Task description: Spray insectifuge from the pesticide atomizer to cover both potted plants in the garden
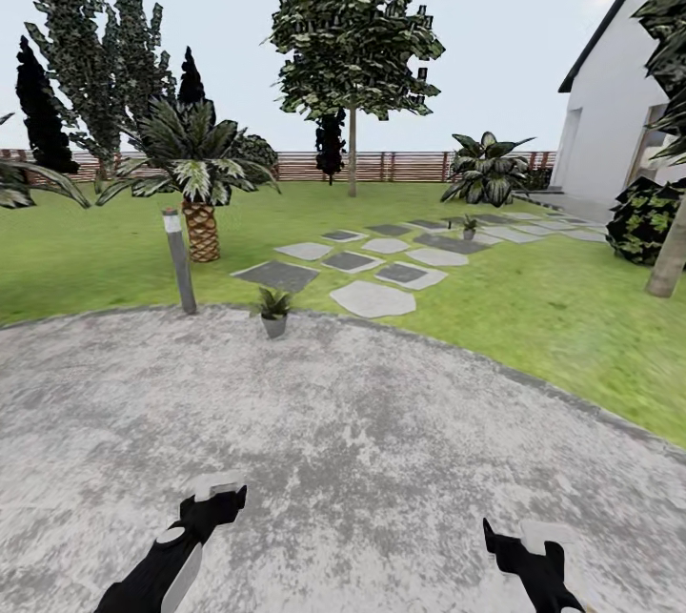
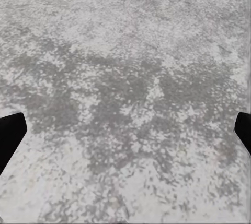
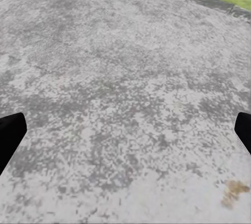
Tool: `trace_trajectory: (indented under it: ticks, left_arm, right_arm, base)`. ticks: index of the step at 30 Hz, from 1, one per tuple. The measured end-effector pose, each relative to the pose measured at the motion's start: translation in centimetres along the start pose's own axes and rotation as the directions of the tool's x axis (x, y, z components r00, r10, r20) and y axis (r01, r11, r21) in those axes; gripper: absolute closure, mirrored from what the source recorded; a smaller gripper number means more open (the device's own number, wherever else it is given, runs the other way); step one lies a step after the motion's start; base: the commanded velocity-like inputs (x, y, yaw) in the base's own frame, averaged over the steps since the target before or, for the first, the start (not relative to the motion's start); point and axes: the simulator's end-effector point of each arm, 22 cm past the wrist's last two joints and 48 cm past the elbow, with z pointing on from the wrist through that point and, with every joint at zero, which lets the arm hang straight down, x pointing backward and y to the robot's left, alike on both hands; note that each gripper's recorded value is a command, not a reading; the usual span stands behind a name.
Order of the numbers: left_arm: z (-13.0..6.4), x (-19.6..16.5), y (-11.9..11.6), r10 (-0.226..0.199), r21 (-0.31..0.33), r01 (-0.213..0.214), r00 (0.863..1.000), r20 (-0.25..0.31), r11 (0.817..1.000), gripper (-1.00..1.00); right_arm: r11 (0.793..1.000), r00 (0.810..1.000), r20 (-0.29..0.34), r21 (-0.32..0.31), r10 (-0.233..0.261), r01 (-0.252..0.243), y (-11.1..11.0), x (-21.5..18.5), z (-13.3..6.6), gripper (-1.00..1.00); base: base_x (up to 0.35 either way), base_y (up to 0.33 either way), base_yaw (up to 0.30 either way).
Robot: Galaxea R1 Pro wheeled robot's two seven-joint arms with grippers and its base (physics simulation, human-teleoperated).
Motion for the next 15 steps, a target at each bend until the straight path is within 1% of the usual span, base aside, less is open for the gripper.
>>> trace_trajectory:
  ticks: [9, 15]
  left_arm:
    - [0.0, -0.01, 0.06, 0.0, -0.001, 0.0, 1.0, 0.0, 1.0, -1.0]
    - [0.0, -0.01, 0.06, 0.0, -0.001, 0.0, 1.0, 0.0, 1.0, -1.0]
  right_arm:
    - [1.0, 1.0, -0.002, -0.001, -0.003, 0.003, 0.01, 0.09, -0.01, -1.0]
    - [1.0, 1.0, -0.001, -0.002, -0.005, 0.005, 0.04, 0.08, -0.01, -1.0]
  base:
    - [0.332, -0.172, 0.0]
    - [0.332, -0.139, 0.0]
